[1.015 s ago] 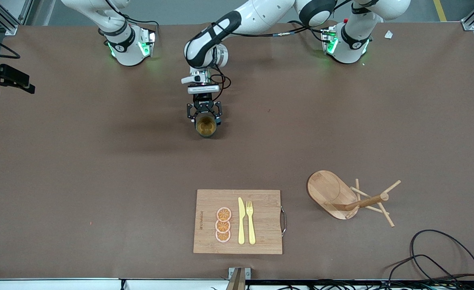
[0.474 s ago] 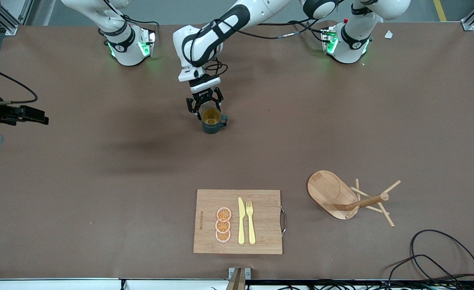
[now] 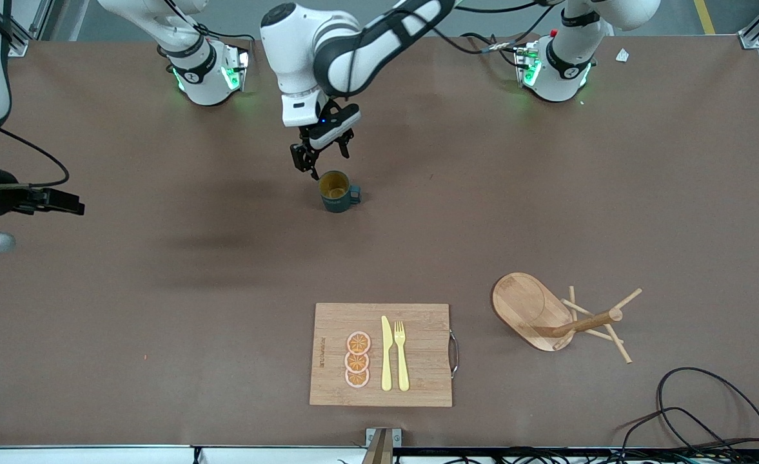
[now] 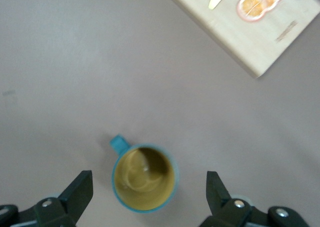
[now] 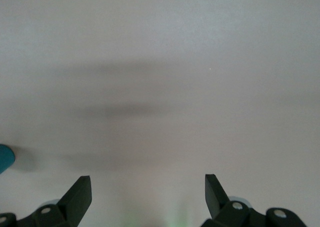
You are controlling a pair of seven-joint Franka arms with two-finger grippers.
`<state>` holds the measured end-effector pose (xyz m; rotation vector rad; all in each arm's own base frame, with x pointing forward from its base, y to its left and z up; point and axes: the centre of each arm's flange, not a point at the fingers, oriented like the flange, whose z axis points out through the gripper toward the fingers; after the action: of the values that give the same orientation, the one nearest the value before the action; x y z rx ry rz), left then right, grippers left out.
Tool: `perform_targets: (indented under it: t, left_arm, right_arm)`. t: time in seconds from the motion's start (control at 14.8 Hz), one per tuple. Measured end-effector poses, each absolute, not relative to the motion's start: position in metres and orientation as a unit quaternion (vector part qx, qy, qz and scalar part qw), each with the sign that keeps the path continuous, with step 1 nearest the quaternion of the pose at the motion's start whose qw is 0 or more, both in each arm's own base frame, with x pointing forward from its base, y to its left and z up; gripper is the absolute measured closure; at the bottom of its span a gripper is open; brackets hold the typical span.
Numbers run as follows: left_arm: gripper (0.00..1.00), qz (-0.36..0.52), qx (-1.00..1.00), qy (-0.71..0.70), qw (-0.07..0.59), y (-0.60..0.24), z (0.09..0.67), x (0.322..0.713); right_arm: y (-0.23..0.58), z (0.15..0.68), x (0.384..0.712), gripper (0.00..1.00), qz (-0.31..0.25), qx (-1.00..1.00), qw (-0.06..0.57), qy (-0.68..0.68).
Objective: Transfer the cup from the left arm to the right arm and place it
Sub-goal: 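Open the left gripper and raise it away from the mug, then lower the right gripper onto the mug while the left gripper withdraws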
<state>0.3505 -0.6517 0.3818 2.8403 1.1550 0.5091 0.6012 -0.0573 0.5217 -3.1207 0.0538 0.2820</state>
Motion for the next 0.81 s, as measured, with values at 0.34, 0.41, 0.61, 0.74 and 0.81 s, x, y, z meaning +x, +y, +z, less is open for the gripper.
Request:
perform_targets:
  t: [0.34, 0.41, 0.61, 0.74, 0.81]
  left_arm:
    - [0.00, 0.129, 0.939, 0.317, 0.034, -0.558, 0.488, 0.452]
    - [0.00, 0.123, 0.946, 0.300, 0.031, -0.537, 0.497, 0.470]
    - [0.00, 0.109, 0.969, 0.221, 0.004, -0.472, 0.516, 0.518]
    - [0.00, 0.101, 0.981, 0.165, -0.004, -0.426, 0.533, 0.546]
    - [0.00, 0.098, 0.985, 0.139, -0.011, -0.401, 0.542, 0.558]
  right_arm:
    - [-0.045, 0.509, 0.605, 0.00, 0.101, -0.990, 0.009, 0.097]
    - [-0.038, 0.505, 0.605, 0.00, 0.106, -0.987, 0.010, 0.124]
    - [-0.008, 0.490, 0.602, 0.00, 0.127, -0.966, 0.011, 0.224]
    - [0.021, 0.484, 0.600, 0.00, 0.134, -0.950, -0.001, 0.282]
    - [0.038, 0.483, 0.598, 0.00, 0.135, -0.942, -0.008, 0.307]
